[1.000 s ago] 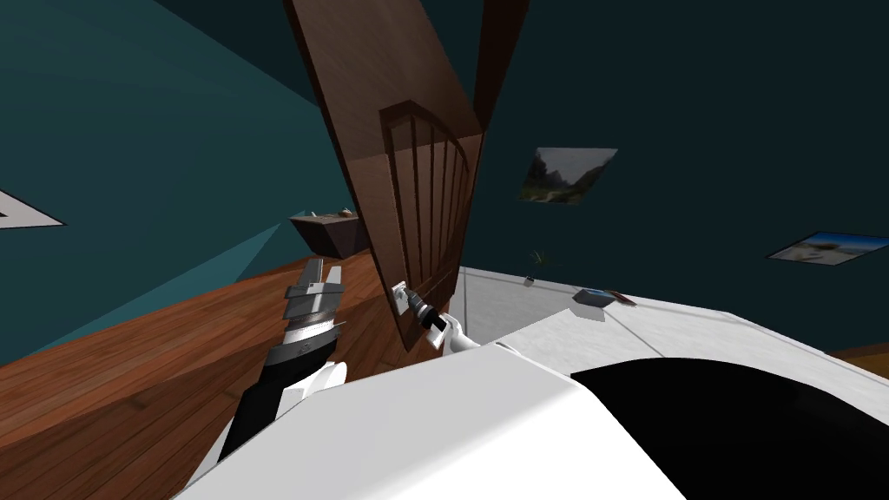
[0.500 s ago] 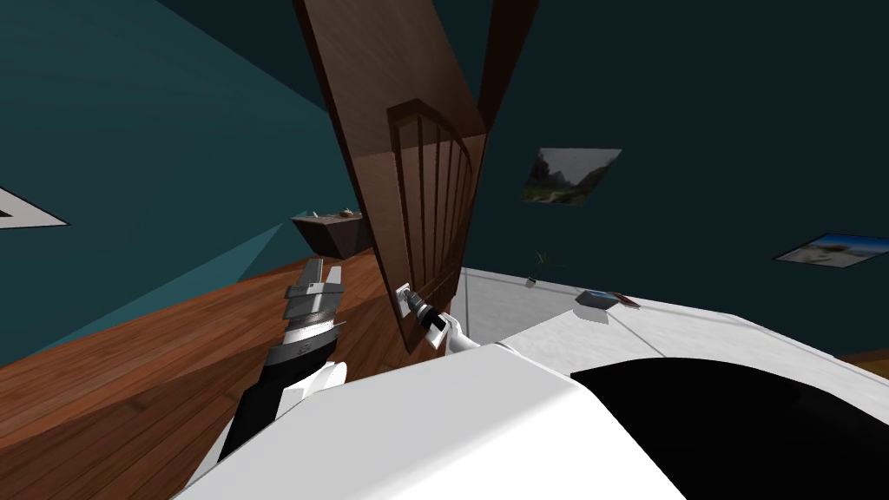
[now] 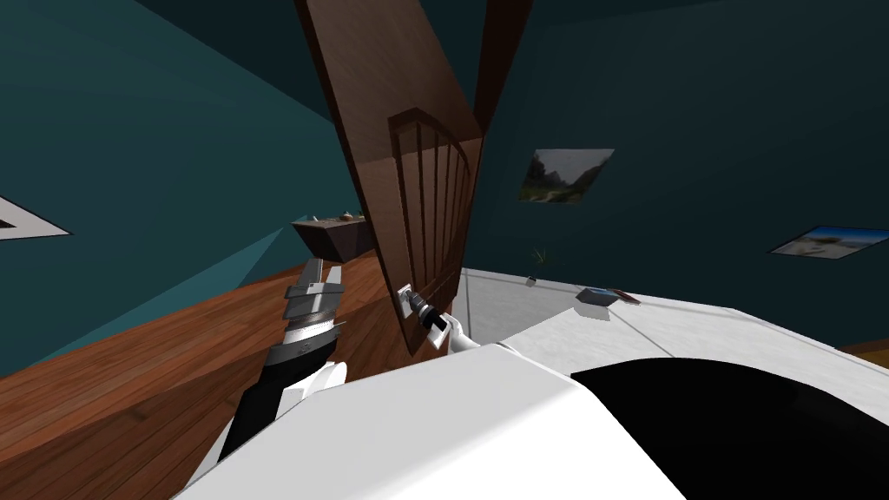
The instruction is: Push the door open
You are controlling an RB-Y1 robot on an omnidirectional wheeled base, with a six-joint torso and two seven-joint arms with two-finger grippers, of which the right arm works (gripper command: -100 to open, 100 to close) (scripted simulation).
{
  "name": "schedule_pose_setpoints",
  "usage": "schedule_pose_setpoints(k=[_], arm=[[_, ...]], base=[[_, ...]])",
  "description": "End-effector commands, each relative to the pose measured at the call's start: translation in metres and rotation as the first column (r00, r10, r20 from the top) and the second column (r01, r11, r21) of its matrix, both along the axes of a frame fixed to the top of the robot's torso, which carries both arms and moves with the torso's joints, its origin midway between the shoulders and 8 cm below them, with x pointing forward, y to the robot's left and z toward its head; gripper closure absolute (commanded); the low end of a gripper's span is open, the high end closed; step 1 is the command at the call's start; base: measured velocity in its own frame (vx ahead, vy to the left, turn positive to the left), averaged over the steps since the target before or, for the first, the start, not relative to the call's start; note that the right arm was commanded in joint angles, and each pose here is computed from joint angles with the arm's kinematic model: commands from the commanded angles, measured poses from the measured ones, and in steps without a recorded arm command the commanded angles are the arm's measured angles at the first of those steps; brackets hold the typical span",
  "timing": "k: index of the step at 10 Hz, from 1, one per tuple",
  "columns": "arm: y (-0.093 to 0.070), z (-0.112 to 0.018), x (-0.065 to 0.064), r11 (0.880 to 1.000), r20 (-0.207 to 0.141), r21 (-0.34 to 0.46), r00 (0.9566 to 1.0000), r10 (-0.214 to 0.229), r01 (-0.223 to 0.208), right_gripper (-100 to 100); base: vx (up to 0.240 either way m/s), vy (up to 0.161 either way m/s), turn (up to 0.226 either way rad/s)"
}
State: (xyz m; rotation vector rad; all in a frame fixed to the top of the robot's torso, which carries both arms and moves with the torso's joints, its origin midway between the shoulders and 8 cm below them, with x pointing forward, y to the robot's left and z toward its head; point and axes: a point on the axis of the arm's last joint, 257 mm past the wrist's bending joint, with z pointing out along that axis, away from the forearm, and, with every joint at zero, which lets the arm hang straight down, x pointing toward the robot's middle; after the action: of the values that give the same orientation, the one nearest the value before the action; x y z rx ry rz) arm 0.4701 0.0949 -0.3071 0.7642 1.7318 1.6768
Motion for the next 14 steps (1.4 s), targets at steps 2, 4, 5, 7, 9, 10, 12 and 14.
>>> schedule_pose_setpoints(k=[2,4,5,7,9,10,12,14], arm=[[-0.014,0.004,0.012,1.0,0.012,-0.003,0.9995,-0.03,0.03,100],[-0.024,0.003,0.02,0.999,0.013,-0.007,0.9985,-0.052,0.052,100],[-0.032,0.003,0.025,0.998,0.015,-0.01,0.9975,-0.069,0.069,100],[-0.043,0.003,0.032,0.995,0.016,-0.013,0.9954,-0.095,0.095,100],[-0.055,0.003,0.04,0.992,0.018,-0.014,0.9924,-0.122,0.122,100],[-0.058,0.003,0.043,0.991,0.018,-0.015,0.9912,-0.131,0.131,100],[-0.066,0.004,0.048,0.989,0.019,-0.014,0.9885,-0.15,0.15,100],[-0.076,0.004,0.055,0.984,0.019,-0.012,0.984,-0.177,0.177,100]], base=[[0.067,0.199,-0.061],[0.108,0.166,-0.031],[0.111,0.175,-0.063],[0.103,0.185,-0.067],[0.117,0.166,-0.053],[0.082,0.124,-0.045],[0.069,0.105,-0.035],[0.099,0.146,-0.089]])
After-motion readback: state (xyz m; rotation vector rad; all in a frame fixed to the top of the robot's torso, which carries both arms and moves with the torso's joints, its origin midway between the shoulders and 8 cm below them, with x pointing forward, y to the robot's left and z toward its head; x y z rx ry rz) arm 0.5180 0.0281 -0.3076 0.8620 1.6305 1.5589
